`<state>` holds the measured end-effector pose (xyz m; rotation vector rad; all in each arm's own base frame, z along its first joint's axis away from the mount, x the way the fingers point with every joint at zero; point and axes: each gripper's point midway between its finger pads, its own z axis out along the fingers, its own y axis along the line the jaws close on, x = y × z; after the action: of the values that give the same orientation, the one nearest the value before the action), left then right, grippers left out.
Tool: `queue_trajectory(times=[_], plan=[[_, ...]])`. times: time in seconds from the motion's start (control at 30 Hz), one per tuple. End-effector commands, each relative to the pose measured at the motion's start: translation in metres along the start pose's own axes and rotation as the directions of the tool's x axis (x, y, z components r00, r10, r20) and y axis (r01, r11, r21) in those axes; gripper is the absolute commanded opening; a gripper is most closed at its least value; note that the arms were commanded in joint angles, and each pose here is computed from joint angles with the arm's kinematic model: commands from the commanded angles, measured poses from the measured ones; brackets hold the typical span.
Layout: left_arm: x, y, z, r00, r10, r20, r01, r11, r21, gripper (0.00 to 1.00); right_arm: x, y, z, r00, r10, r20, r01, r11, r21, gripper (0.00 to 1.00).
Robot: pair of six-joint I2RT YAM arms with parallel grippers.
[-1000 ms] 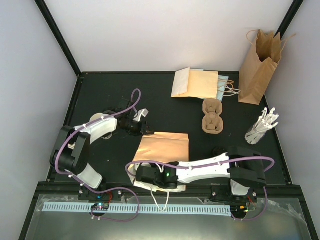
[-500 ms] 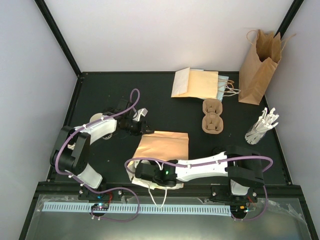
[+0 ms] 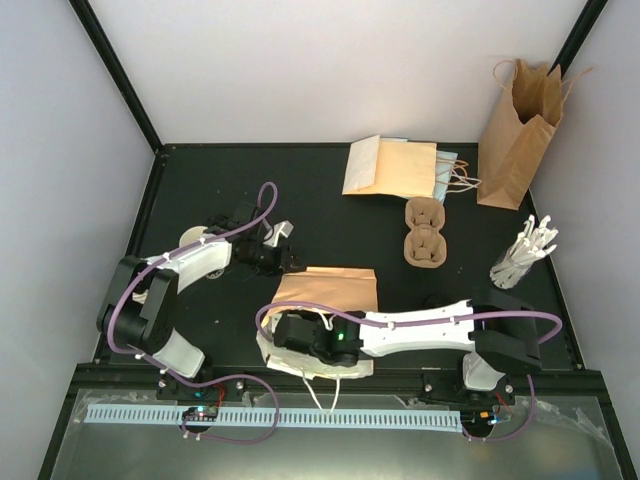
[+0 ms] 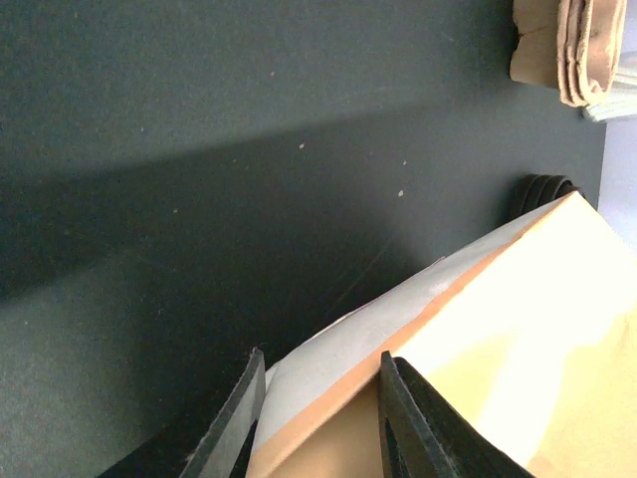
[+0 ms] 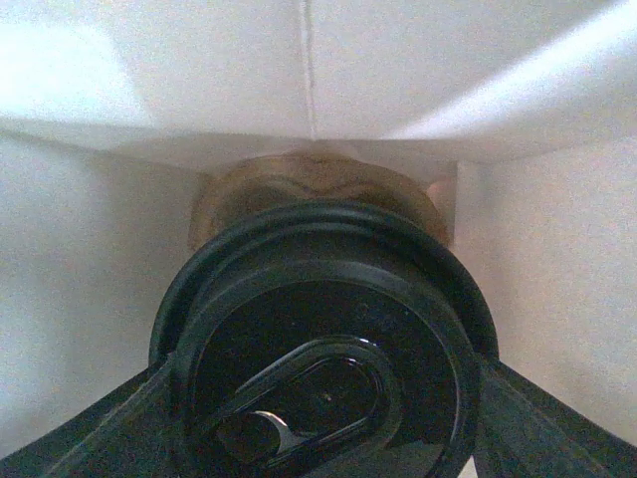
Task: Pack the takeout coffee
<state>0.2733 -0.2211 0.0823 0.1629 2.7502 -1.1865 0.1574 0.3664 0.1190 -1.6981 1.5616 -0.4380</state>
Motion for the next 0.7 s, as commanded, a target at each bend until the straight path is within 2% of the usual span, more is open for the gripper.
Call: queue_trajectory(times=[0.0, 0.2, 0.5, 0.67], plan=[[0.037, -0.019, -0.006, 0.991, -0.055, -0.125, 0.065, 0.995, 0.076, 0.34, 0.021, 0.001, 0.006, 0.997, 0.042, -0.072, -0.046, 0.997, -0.056, 0.68], [0.038, -0.019, -0.007, 0.991, -0.056, -0.119, 0.064, 0.995, 0.07, 0.39, 0.02, 0.006, 0.001, 0.997, 0.034, -0.069, -0.043, 0.99, -0.135, 0.68], [0.017, -0.023, -0.023, 0.999, -0.044, -0.027, 0.045, 0.998, 0.042, 0.67, 0.022, -0.009, 0.004, 0.988, 0.128, -0.086, -0.147, 0.954, -0.26, 0.68], [-0.005, -0.02, -0.049, 0.995, -0.043, 0.088, 0.043, 0.999, 0.008, 0.79, 0.027, -0.026, 0.011, 0.97, 0.221, -0.099, -0.242, 0.904, -0.352, 0.68]])
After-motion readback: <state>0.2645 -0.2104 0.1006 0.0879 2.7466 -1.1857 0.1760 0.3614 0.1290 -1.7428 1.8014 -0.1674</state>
